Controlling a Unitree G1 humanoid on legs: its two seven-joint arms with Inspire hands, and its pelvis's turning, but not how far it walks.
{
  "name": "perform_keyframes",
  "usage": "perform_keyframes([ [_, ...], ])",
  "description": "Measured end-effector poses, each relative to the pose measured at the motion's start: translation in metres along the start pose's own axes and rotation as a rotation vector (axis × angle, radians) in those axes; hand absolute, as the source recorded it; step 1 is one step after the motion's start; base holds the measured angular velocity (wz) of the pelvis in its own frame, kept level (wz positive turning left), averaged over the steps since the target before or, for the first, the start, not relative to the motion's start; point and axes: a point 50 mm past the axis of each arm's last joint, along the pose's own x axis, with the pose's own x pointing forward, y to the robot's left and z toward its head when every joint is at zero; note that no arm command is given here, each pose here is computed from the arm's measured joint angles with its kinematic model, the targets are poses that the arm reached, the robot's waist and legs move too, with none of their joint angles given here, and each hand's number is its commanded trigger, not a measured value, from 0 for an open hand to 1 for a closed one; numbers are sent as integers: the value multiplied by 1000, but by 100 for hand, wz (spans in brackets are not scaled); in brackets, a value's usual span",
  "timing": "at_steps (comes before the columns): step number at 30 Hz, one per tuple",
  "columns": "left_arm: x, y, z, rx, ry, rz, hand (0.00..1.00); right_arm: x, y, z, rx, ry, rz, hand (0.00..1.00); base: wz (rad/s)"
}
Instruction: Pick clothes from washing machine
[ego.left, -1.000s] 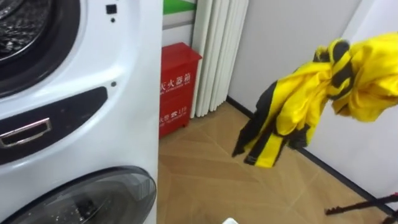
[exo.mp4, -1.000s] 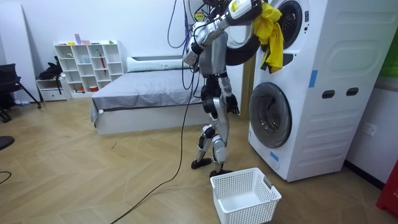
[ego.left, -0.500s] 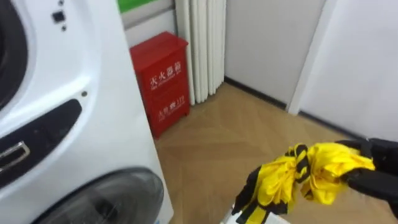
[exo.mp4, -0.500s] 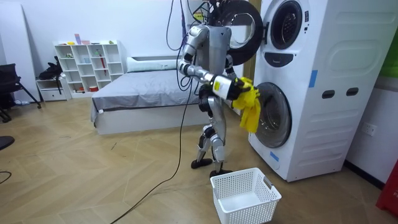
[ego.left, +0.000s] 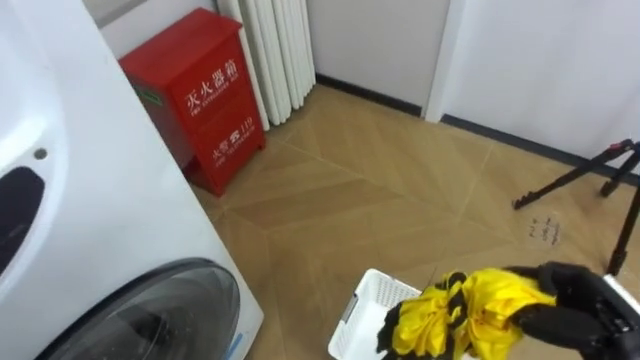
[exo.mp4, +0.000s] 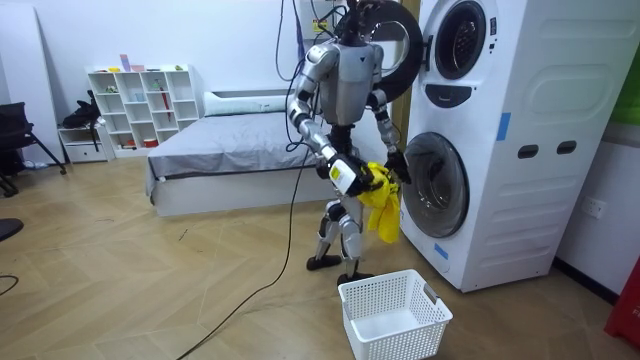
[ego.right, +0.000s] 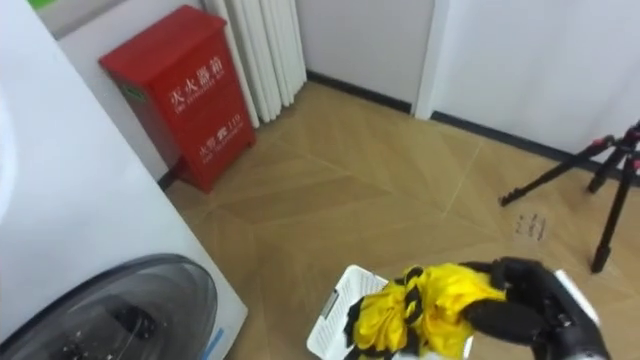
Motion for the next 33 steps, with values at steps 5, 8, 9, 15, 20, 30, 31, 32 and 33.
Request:
perform_keyframes([
  [5, 0, -4, 2, -38, -4, -19, 0, 4, -4, -12, -33, 58, -27, 0, 5],
  [8, 0, -4, -1, -36, 10, -19, 0, 5, -3, -13, -37, 62, -22, 0, 1],
  [9, 0, -4, -1, -36, 11, -19, 0, 5, -2, -13, -38, 64, -20, 0, 5],
  [15, -1, -5, -8, -37, 26, -20, 0, 6, 6, -15, -29, 66, 22, 0, 6],
  [20, -2, -5, -10, -63, 22, -20, 0, 7, 9, -12, -42, 29, 37, 0, 13],
  [30, -2, -5, -8, -96, 2, -22, 0, 8, 26, -24, -69, 64, 97, 0, 20],
  [31, -2, -5, -8, -96, -6, -21, 0, 8, 27, -28, -59, 71, 92, 0, 30],
  [32, -2, -5, -7, -97, -16, -20, 0, 7, 27, -33, -51, 86, 87, 0, 31],
  [33, -2, -5, -8, -98, -19, -20, 0, 7, 27, -34, -50, 89, 86, 0, 27],
])
